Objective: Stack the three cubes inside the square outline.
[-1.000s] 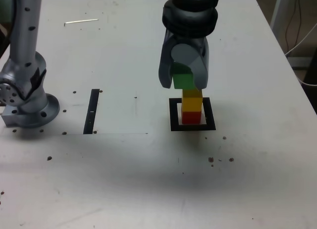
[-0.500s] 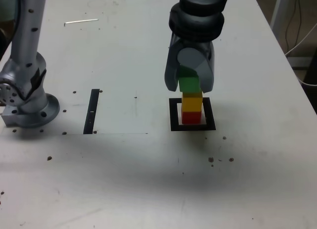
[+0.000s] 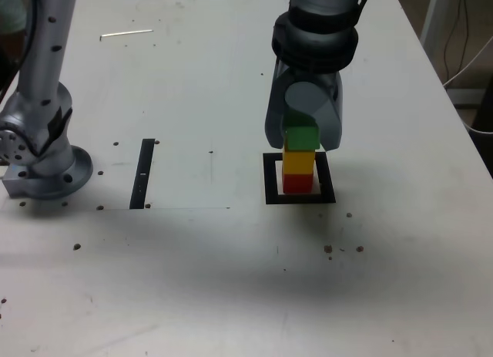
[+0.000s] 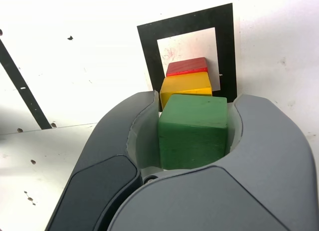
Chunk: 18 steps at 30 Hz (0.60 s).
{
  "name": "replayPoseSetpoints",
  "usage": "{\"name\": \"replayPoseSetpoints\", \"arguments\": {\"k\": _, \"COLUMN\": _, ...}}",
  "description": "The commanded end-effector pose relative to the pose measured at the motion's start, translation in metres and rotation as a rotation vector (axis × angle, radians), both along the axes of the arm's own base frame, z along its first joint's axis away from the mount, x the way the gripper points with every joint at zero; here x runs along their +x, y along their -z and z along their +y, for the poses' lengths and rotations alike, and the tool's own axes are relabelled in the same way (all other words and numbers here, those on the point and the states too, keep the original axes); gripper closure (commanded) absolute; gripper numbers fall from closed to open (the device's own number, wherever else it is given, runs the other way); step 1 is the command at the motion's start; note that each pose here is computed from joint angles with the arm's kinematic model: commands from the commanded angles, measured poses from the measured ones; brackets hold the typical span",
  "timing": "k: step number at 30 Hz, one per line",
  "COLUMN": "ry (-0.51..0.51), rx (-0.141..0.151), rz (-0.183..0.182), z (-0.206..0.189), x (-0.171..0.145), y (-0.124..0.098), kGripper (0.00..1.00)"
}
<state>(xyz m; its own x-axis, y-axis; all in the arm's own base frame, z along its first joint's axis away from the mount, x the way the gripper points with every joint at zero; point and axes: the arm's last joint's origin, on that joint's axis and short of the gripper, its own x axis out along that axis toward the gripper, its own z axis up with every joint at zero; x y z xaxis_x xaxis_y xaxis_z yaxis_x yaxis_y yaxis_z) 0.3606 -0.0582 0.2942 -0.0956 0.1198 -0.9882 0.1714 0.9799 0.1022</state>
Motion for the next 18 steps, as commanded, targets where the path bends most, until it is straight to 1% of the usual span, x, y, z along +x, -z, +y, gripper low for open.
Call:
{"name": "replayPoseSetpoints", "arguments": {"k": 1, "ry": 0.004, "rx": 0.001, "rz": 0.003, "z": -0.0005, "x": 0.0001, "y": 0.0018, "kGripper": 0.41}}
{"name": "replayPoseSetpoints", "arguments": {"k": 3, "ry": 0.006, "rx": 0.001, "rz": 0.005, "z": -0.0004, "x": -0.0003, "y": 0.0024, "kGripper": 0.25}}
{"name": "replayPoseSetpoints", "arguments": {"k": 4, "ry": 0.007, "rx": 0.001, "rz": 0.007, "z": -0.0003, "x": -0.0006, "y": 0.0026, "kGripper": 0.20}}
{"name": "replayPoseSetpoints", "arguments": {"k": 5, "ry": 0.008, "rx": 0.002, "rz": 0.009, "z": -0.0002, "x": -0.0011, "y": 0.0028, "kGripper": 0.18}}
{"name": "replayPoseSetpoints", "arguments": {"k": 8, "ry": 0.009, "rx": 0.003, "rz": 0.017, "z": 0.0001, "x": -0.0029, "y": 0.0036, "kGripper": 0.15}}
{"name": "replayPoseSetpoints", "arguments": {"k": 12, "ry": 0.008, "rx": 0.004, "rz": 0.025, "z": 0.0004, "x": -0.0051, "y": 0.0039, "kGripper": 0.14}}
{"name": "replayPoseSetpoints", "arguments": {"k": 15, "ry": 0.008, "rx": 0.003, "rz": 0.025, "z": 0.0006, "x": -0.0060, "y": 0.0032, "kGripper": 0.14}}
{"name": "replayPoseSetpoints", "arguments": {"k": 18, "ry": 0.009, "rx": 0.006, "rz": 0.017, "z": 0.0008, "x": -0.0064, "y": 0.0010, "kGripper": 0.11}}
